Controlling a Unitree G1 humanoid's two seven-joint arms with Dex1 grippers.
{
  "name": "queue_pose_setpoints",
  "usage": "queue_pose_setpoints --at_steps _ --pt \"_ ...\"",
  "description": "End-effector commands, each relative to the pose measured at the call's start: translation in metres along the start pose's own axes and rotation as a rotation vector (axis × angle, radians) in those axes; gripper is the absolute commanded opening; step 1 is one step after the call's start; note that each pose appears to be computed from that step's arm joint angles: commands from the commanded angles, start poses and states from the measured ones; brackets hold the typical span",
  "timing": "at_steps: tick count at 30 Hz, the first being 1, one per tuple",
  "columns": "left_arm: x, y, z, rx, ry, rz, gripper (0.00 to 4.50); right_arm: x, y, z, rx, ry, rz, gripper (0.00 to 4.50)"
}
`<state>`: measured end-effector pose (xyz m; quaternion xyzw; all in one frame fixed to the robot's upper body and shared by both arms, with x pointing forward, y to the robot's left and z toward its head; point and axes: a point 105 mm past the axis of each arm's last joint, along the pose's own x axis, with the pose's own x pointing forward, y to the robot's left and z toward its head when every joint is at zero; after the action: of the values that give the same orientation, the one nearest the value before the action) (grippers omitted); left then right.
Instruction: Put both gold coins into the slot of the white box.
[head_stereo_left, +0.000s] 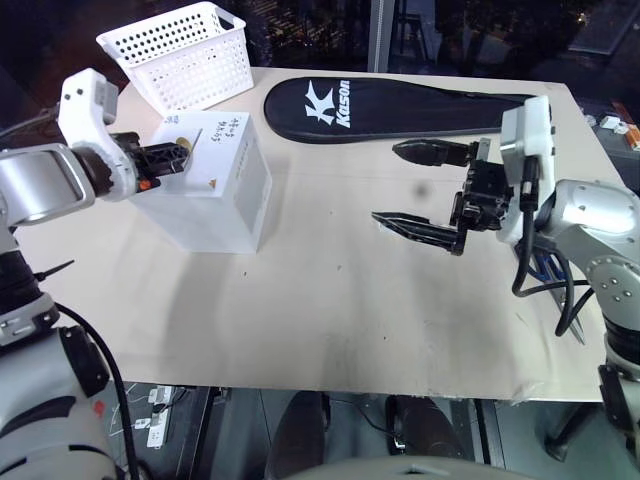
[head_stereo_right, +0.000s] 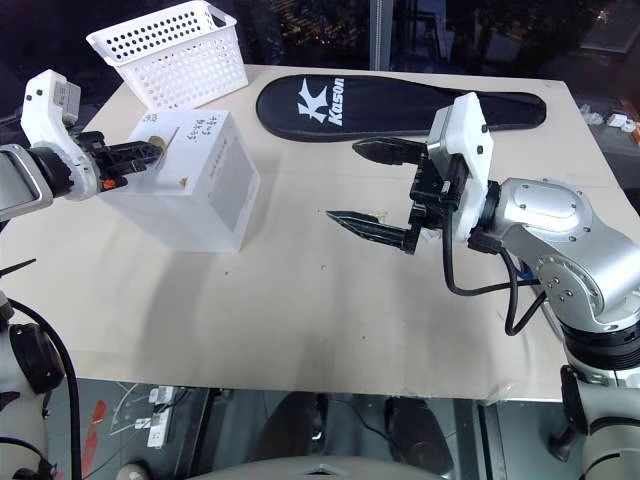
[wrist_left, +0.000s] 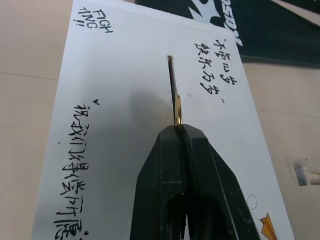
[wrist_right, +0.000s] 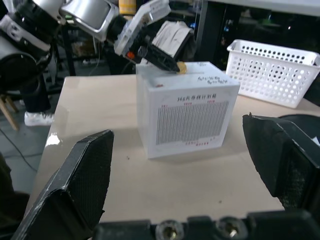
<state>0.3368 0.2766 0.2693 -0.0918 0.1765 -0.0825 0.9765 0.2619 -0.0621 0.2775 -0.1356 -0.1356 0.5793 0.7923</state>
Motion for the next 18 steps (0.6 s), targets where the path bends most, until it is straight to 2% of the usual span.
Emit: queue_pose_setpoints --at_steps 1,9,13,17,18 --pt "-0.007 0.001 0.005 0.057 -0.013 0.040 0.00 -0.003 -0.002 0.022 -0.062 -0.076 -0.019 4.46" --pt "-0.005 -0.002 0.003 0.131 0.008 0.054 0.00 -0.001 -0.003 0.023 -0.066 -0.078 -0.023 4.46" --pt "-0.008 -0.003 0.004 0.142 -0.012 0.045 0.98 -0.001 -0.003 0.021 -0.057 -0.074 -0.025 4.50" --pt "-0.015 -0.008 0.019 0.131 -0.101 0.013 2.88 0.000 -0.003 0.011 -0.034 -0.036 -0.036 4.50" --pt "-0.018 -0.010 0.022 0.137 -0.123 0.003 2.88 0.000 -0.004 0.008 -0.024 -0.022 -0.038 4.50"
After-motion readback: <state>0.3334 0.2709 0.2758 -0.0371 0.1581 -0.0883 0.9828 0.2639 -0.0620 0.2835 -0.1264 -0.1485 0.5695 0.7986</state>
